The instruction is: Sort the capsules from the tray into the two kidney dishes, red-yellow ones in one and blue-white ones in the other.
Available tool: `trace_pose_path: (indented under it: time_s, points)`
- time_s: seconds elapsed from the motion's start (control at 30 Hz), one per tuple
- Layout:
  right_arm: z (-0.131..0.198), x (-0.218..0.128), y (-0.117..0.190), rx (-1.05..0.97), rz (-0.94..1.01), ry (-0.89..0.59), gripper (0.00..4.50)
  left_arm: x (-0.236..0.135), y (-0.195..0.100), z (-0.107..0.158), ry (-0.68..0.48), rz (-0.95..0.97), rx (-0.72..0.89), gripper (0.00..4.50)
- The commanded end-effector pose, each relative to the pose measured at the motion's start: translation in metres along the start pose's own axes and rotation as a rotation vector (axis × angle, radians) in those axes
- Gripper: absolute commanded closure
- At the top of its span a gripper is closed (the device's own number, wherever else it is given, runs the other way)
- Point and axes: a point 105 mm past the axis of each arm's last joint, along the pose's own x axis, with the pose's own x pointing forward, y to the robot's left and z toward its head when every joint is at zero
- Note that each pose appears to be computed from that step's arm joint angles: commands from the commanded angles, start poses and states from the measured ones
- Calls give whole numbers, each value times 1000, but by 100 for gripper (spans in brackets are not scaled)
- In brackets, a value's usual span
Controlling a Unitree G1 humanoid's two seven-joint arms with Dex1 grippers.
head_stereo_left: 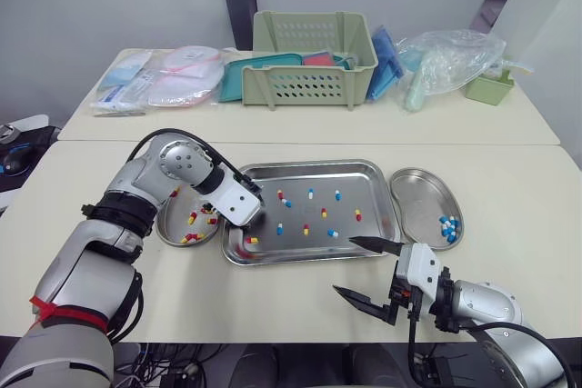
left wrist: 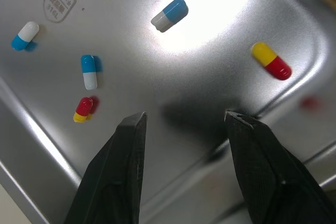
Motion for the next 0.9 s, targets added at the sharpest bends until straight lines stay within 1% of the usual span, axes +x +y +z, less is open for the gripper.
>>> trace_pose_path:
  time_s: [0.03, 0.07, 0.1, 0.2, 0.27, 0.3, 0.33, 0.37, 0.4, 0.43, 0.47, 0.67, 0.77, 0.9]
  points:
    - [14, 1, 2, -29, -1, -42, 0, -4, 7, -1, -4, 42, -34, 206]
    - [14, 1, 2, -29, -1, -42, 0, -7, 11, -1, -15, 71, -62, 206]
    - [15, 1, 2, -30, -4, -44, 0, -13, 16, 0, -41, 118, -124, 206]
    - [16, 1, 3, -30, -13, -49, 0, -29, 15, 2, -101, 186, -266, 206]
    - [16, 1, 4, -28, -13, -48, 0, -42, 8, 4, -137, 219, -376, 172]
    - [15, 1, 4, -28, -13, -48, 0, -45, 5, 5, -145, 223, -407, 155]
    - [15, 1, 4, -28, -12, -48, 0, -49, 1, 7, -154, 228, -445, 118]
    - [15, 1, 4, -28, -11, -49, 0, -52, -2, 10, -163, 232, -472, 92]
    - [16, 2, 4, -32, -3, -49, 0, -57, -7, 11, -167, 245, -502, 53]
    - [16, 2, 5, -35, 3, -49, 0, -60, -9, 13, -168, 254, -522, 34]
    - [16, 3, 5, -40, 13, -47, 0, -62, -15, 16, -171, 251, -544, 3]
    - [15, 3, 3, -47, 31, -43, 0, -58, -36, 28, -163, 237, -649, 3]
    - [15, 4, 4, -46, 43, -46, 0, -47, -43, 34, -158, 220, -653, 3]
    - [15, 5, 6, -45, 51, -46, 0, -41, -43, 36, -138, 187, -641, 3]
